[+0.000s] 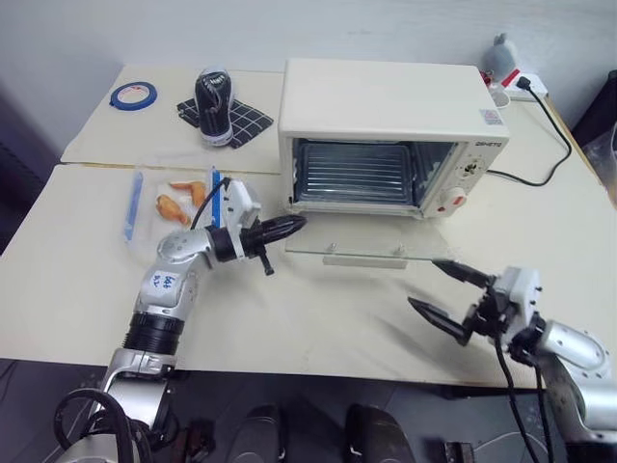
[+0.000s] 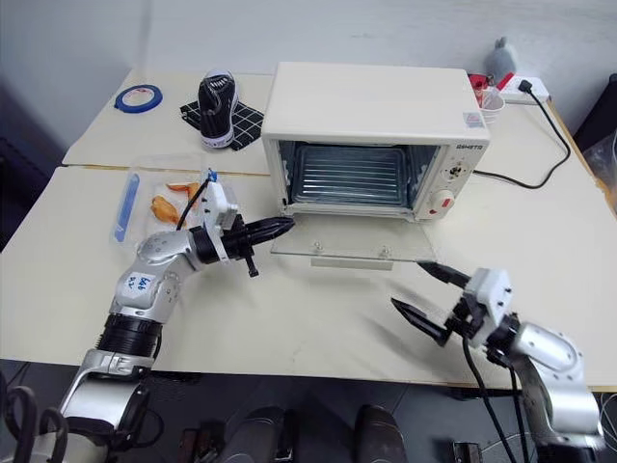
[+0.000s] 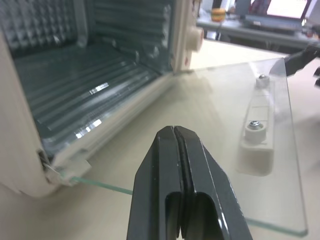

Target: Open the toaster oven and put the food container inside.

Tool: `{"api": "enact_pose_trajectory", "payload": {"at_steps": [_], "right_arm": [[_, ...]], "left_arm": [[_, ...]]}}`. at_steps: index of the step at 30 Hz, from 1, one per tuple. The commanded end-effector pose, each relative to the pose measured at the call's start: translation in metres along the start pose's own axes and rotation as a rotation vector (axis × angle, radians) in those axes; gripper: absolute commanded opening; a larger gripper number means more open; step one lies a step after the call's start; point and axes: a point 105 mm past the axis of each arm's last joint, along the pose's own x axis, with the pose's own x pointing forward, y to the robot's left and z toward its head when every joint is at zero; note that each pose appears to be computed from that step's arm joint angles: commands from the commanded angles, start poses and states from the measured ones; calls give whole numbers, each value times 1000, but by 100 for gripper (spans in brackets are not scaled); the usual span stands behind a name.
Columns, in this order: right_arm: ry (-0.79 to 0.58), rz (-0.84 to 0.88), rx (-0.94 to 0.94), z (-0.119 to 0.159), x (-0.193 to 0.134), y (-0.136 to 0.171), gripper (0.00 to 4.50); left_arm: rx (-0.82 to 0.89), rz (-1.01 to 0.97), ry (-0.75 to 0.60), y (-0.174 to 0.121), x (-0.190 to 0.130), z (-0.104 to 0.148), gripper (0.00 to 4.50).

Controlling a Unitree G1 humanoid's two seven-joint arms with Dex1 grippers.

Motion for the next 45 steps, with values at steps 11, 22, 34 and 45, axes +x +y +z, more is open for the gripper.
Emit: {"api": "enact_pose_trajectory", "payload": {"at_steps": [11,22,34,45], "right_arm": [[-157,-39,-91,62,8,0,450],[-341,213,-113,92,68,36,450],[-317,348,-153,76,74,40,450],[-288,402,-163,62,72,36,450]], "left_arm": [[-14,122,-55,-18,-36,-10,145],[-101,792,-116,-36,-218,-20,447],[-312,1041,-149,-45,-238,-7,447],[-993,1376,-320,-10,-194,12,447]]}}
